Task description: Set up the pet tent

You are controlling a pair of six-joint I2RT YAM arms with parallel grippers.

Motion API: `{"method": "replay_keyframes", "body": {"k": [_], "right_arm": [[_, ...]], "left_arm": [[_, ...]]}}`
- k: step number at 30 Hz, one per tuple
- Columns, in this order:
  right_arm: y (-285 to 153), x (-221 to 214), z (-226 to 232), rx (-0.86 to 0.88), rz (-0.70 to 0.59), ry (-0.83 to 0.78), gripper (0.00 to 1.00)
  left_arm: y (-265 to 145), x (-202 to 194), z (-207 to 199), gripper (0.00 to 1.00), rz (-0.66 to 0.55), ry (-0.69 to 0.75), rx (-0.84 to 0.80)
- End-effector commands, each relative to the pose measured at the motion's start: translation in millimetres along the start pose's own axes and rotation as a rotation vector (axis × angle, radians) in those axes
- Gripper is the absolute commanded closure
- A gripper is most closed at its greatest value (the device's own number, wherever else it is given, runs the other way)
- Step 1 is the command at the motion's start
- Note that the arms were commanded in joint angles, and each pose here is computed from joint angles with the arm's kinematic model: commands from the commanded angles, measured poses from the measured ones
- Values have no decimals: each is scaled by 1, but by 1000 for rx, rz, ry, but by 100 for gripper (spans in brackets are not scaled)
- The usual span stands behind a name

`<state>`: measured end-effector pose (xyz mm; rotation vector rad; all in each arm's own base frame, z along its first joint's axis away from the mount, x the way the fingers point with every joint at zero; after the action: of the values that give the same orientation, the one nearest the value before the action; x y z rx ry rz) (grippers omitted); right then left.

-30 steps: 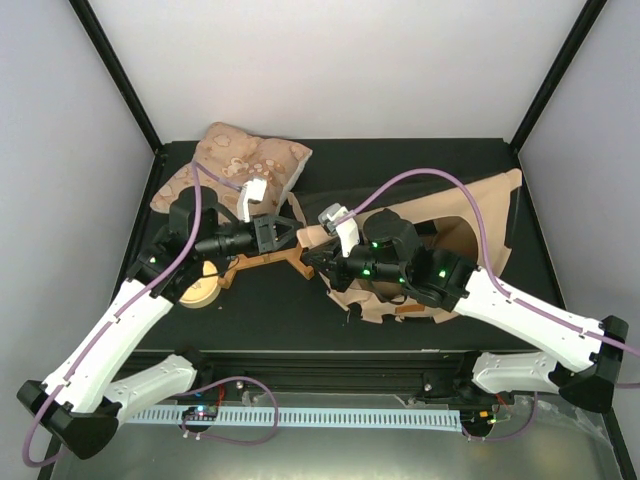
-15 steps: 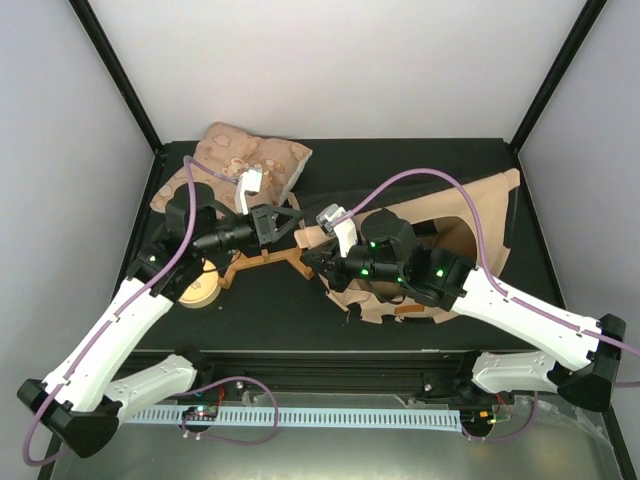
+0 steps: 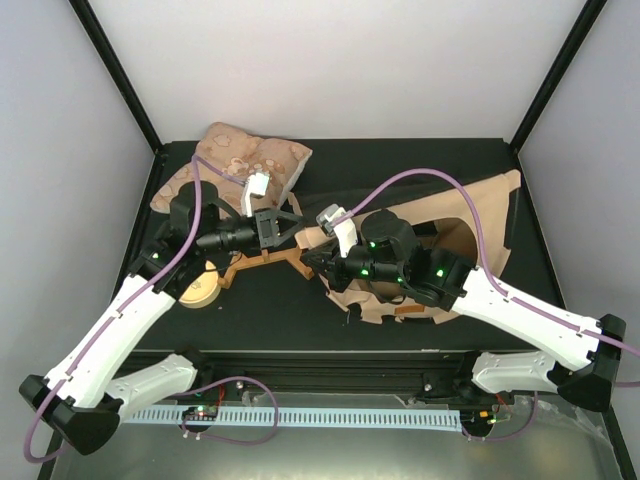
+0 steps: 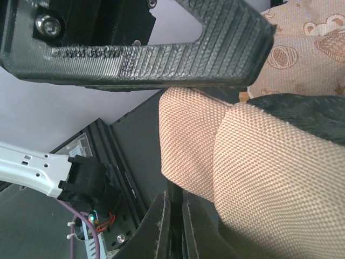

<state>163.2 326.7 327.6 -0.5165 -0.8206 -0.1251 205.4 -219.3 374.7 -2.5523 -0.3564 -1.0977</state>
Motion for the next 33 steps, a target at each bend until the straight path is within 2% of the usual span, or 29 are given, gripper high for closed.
{"method": "replay_keyframes", "body": {"k": [1,15,19,20,21,22,24,29,33], "right_arm": [[-2,12,0,-19,-45,26,99],[-11,27,-8,-49,-196,67,99],[-12,26,-7,-41,-196,48,99],[-11,25,-7,-42,-190,44,99],[-11,24,-8,-45,-183,44,99],[-10,23,-8,-48,-177,43,99],[-8,19,-10,-49,-163,42,99],[-6,16,-10,-42,-150,44,99],[-7,17,-7,-30,-146,40,99]], "left_arm": [[4,-13,-3,98,68,0,-31],[7,-38,5,98,116,-54,-31],[7,-39,4,98,84,-58,-37],[4,-35,3,94,63,-43,-23],[1,-31,3,86,41,-29,-5],[-2,-28,2,73,19,-23,12],[-7,-23,0,60,-21,-29,16],[-6,-31,2,50,-55,-76,-34],[-2,-33,2,50,-20,-78,-40]]}}
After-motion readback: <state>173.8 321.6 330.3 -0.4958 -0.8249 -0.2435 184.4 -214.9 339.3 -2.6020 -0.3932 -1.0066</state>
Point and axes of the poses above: each gripper's point midway between its finger pads, its own y axis out along the fingers, its own z axis along the line the jaws close on, x = y × z, the point moved 3 cm from there along -y, back along the fingers, and after that the axes turned 14 degrees about y, right-handed, at the moved point
